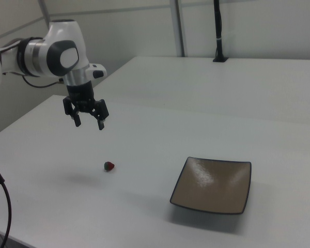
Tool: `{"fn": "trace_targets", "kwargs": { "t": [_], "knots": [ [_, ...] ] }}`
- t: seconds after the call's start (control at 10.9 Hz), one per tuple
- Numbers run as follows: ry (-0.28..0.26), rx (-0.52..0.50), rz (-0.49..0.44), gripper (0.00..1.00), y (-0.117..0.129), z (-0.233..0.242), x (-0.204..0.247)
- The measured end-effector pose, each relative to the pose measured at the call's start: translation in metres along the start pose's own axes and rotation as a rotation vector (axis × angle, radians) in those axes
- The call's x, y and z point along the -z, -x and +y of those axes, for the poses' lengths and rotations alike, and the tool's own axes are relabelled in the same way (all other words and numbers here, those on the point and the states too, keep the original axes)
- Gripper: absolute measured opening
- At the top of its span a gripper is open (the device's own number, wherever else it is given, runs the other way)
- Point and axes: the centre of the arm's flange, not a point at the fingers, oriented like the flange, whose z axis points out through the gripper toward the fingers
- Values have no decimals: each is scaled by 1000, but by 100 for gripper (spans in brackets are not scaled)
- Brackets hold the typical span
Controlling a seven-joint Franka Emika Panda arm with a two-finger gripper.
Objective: Strawberries on a ceramic plate
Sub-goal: 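Move the open gripper over the red strawberry, then lower the gripper around the strawberry and close it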
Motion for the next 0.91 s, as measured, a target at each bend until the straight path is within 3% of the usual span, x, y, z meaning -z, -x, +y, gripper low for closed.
{"fn": "trace_targets", "kwargs": {
  "t": [0.55,0.91],
  "knots": [
    [2,4,108,100,-5,0,-49],
    [62,58,122,100,-6,-5,-102]
  ]
}}
